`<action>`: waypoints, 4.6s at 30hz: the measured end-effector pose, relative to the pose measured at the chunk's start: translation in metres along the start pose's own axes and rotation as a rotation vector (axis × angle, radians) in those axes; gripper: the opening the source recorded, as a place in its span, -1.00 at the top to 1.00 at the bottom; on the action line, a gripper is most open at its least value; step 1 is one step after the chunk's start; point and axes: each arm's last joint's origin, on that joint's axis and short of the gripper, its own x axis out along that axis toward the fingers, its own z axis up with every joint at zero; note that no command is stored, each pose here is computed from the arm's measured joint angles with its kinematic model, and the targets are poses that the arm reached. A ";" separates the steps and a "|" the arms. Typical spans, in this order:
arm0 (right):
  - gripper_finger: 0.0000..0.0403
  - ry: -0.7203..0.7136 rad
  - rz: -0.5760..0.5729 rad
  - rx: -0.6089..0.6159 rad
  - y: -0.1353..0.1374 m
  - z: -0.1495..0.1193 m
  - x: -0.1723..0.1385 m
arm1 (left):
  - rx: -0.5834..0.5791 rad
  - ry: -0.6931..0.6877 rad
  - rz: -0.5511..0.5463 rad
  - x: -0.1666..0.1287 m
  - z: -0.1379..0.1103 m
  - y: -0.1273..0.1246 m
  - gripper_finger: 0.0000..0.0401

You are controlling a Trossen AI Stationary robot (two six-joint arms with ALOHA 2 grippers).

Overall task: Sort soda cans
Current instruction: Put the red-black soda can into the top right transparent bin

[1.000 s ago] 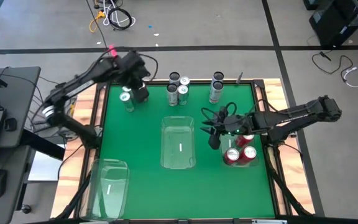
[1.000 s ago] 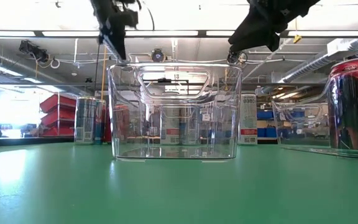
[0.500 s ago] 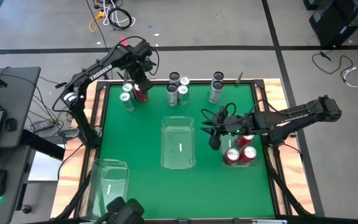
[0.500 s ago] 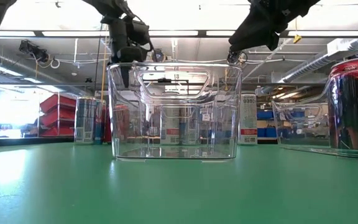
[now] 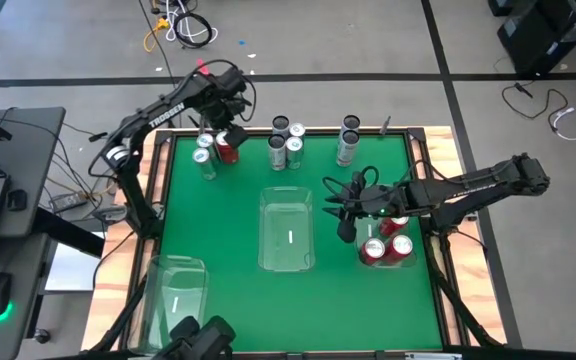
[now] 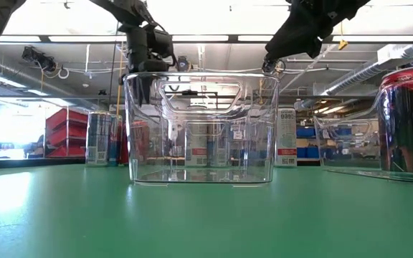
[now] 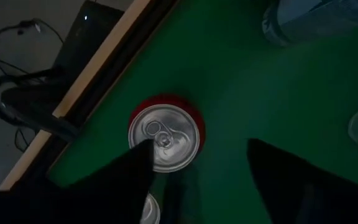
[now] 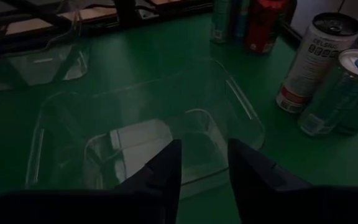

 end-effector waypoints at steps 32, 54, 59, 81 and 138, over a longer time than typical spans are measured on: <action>0.21 0.033 0.018 -0.009 0.000 -0.003 0.000 | -0.116 0.112 -0.049 0.040 0.007 0.040 -0.67; 0.17 0.034 0.018 -0.009 0.000 -0.003 0.000 | -0.088 0.141 -0.035 0.063 0.001 0.030 -0.67; 0.16 0.034 0.018 -0.009 0.000 -0.003 0.000 | -0.044 0.096 -0.020 0.064 0.006 0.026 -0.67; 0.14 0.034 0.019 -0.008 0.000 -0.003 0.000 | 0.010 0.033 0.012 0.034 0.010 0.019 -0.30; 0.30 0.408 -0.531 0.428 -0.085 -0.059 -0.121 | 0.655 -0.612 -0.549 -0.051 0.047 -0.269 -0.30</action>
